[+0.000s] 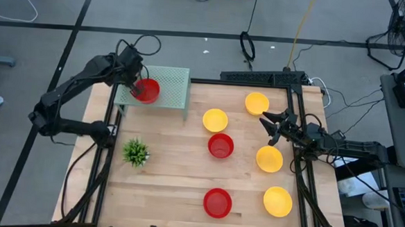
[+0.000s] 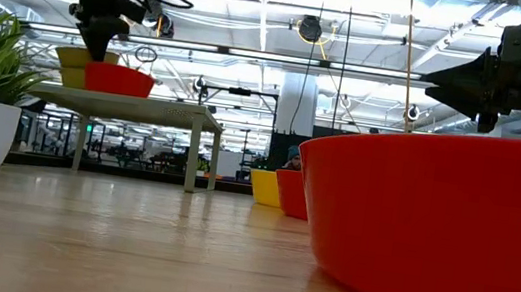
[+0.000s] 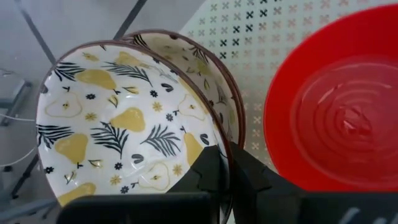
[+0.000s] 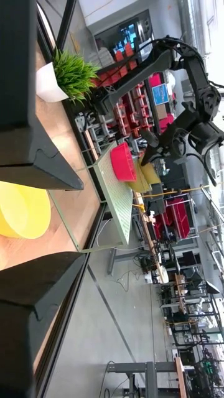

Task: Pick & Place Mini bowls
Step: Stack the white patterned bowl on the white patterned bowls on the shelf

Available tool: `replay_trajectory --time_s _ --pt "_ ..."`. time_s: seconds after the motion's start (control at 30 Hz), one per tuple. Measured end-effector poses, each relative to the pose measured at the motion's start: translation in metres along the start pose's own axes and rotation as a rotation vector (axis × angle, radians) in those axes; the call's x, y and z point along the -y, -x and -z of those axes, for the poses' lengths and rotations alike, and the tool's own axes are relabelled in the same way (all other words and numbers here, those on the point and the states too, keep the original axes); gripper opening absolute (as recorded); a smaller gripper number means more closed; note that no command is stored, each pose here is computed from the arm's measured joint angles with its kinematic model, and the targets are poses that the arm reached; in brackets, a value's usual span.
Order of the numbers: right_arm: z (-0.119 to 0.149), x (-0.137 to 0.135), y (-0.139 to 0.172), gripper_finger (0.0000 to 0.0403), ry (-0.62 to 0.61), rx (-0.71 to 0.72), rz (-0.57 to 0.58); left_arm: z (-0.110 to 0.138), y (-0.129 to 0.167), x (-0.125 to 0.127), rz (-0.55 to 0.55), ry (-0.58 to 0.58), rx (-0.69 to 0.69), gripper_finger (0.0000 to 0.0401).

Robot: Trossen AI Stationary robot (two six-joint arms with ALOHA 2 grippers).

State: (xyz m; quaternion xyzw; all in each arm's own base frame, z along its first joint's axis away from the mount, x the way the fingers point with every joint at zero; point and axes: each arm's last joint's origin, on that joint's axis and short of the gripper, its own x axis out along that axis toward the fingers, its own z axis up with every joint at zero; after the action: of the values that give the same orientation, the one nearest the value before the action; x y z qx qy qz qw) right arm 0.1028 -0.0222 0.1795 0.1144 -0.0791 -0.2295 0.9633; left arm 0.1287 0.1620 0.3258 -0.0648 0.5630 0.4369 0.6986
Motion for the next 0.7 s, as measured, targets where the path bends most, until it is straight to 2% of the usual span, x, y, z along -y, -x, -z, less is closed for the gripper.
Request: replay_trajectory --time_s 0.23,0.47,0.7 --pt "0.0000 0.0000 0.0000 0.0162 0.000 0.000 0.000 0.0006 -0.0001 -0.0003 0.011 -0.021 -0.003 0.0023" --pt "0.0000 0.0000 0.0000 0.0161 0.000 0.000 0.000 -0.0056 -0.0001 -0.0016 -0.004 -0.027 0.056 0.0010" --pt "0.0001 0.0000 0.0000 0.0160 0.000 0.000 0.000 -0.0060 0.0001 -0.0015 -0.003 -0.021 0.061 0.0023"
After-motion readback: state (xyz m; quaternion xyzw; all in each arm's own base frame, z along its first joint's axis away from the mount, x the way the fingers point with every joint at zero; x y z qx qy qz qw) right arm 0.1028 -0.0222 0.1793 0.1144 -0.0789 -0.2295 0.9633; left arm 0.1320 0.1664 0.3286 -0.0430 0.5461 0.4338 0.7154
